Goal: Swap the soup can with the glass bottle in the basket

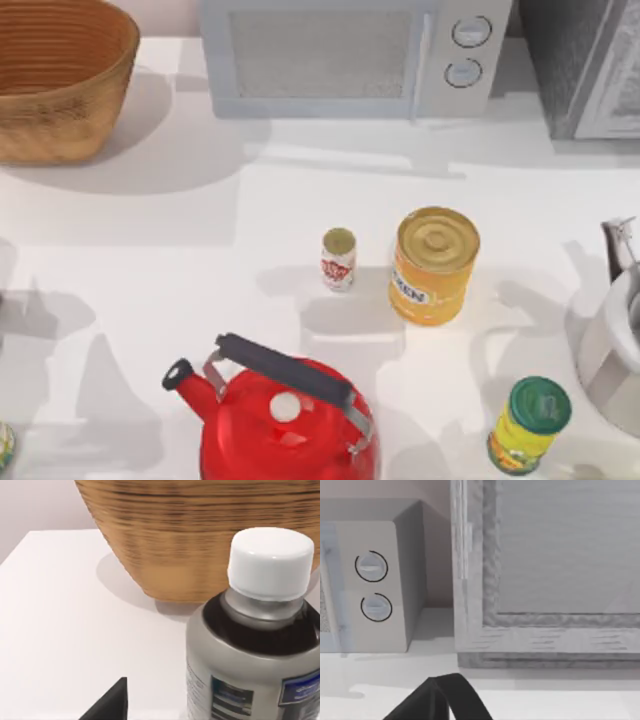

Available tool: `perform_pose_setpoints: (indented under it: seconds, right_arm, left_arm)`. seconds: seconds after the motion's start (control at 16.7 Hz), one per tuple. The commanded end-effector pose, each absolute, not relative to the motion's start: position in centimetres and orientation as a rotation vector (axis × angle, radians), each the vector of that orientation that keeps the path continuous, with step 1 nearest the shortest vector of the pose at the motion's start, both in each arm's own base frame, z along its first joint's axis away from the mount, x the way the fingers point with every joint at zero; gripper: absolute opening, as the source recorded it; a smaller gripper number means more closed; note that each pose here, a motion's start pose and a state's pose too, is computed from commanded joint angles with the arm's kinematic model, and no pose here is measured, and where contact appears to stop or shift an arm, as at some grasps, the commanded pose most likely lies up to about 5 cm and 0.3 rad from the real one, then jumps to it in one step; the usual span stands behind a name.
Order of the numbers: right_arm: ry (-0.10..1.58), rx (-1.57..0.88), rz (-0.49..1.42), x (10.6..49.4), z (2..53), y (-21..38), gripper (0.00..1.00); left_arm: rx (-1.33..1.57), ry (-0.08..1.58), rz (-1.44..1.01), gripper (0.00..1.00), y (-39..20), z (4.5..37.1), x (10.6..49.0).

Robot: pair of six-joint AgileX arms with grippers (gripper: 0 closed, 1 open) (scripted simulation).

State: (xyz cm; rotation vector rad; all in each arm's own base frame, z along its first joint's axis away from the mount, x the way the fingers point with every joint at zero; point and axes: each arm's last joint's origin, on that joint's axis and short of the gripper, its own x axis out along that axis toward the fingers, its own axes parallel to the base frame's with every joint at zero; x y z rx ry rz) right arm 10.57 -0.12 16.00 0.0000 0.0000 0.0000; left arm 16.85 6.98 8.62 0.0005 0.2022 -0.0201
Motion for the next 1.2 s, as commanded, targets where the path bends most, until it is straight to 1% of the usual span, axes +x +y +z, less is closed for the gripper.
perform_pose_setpoints:
  seconds: [0.18,0.24,0.42,0.96,1.2]
  right_arm:
    - [0.000,0.000,0.000,10.6,16.0,-0.1,1.00]
    - [0.000,0.000,0.000,10.6,16.0,-0.1,1.00]
    - [0.000,0.000,0.000,10.6,16.0,-0.1,1.00]
    - [0.000,0.000,0.000,10.6,16.0,-0.1,1.00]
    - [0.000,0.000,0.000,10.6,16.0,-0.1,1.00]
  left_arm:
    - [0.000,0.202,-0.020,1.00,7.0,8.6,16.9]
    - [0.027,0.151,-0.025,1.00,7.1,9.4,17.2]
    - [0.008,0.179,-0.023,1.00,7.1,9.0,17.5]
    - [0.001,0.200,-0.019,1.00,7.4,8.2,21.6]
    - [0.001,0.201,-0.020,1.00,7.1,7.7,22.5]
